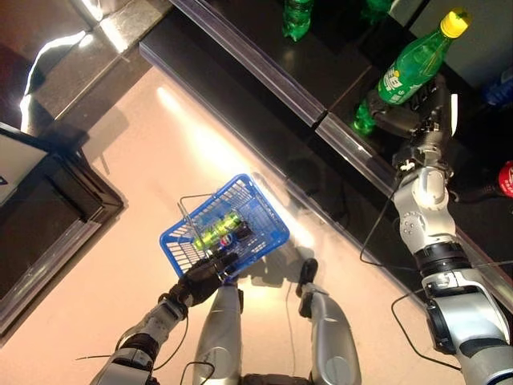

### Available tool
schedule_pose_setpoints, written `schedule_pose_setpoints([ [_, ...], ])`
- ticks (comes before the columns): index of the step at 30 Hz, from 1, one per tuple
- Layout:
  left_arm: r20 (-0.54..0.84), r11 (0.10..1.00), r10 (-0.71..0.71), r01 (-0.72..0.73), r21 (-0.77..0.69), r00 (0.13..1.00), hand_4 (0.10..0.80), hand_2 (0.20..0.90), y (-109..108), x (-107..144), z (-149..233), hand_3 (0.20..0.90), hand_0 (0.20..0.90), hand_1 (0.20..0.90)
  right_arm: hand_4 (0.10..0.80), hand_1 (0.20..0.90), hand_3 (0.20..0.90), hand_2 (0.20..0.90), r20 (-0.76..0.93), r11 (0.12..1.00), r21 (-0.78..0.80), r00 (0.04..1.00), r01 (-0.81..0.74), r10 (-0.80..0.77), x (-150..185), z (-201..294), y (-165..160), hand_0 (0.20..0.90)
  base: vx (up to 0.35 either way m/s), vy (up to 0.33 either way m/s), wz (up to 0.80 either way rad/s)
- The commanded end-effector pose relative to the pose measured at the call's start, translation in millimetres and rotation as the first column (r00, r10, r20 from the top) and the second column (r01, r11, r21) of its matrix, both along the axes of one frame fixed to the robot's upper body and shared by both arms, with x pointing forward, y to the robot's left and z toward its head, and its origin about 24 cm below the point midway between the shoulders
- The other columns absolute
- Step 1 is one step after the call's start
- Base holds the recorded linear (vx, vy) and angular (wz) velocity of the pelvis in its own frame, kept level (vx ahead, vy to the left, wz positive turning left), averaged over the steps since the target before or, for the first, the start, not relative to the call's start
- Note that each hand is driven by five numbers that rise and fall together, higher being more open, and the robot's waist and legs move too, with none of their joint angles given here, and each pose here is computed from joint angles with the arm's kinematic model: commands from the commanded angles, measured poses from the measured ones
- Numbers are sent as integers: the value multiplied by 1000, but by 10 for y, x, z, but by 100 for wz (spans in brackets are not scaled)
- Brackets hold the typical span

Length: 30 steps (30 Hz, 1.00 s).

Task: Pick up the drink and place into the basket.

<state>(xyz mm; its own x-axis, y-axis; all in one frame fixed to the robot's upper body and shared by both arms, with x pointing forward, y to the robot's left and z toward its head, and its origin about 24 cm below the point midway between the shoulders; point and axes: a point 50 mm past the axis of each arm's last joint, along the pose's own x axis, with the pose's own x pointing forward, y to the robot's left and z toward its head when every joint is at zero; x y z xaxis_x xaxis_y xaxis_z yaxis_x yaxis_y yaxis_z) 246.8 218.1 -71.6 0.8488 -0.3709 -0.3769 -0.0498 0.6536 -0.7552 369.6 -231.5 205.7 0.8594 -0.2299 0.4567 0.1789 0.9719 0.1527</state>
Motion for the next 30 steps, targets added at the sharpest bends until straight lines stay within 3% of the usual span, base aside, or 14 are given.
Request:
schedule_pose_setpoints([
  [1,-80,995,-73,68,-66,994,100,300,-129,-349,-222,200,300,300,800,900,900,900,286,989,-135,958,67,-26,-164,837,-137,900,2,34,2],
  [15,-84,994,-93,87,-69,992,100,300,-161,-358,-237,200,300,300,800,900,900,900,238,989,-130,966,-69,99,-58,857,-30,900,0,4,0],
  [16,-85,994,-94,88,-69,992,100,300,-166,-356,-237,200,300,300,657,778,757,778,239,988,-127,965,-83,112,-51,855,-14,778,0,0,0],
  [17,-85,993,-96,90,-69,992,100,300,-170,-367,-243,200,300,300,100,300,200,300,241,987,-129,963,-94,124,-42,852,9,300,0,0,0],
  [30,-87,992,-115,109,-68,990,100,300,-197,-358,-244,200,300,300,100,300,200,300,253,984,-126,955,-126,154,-26,859,84,300,0,0,0],
])
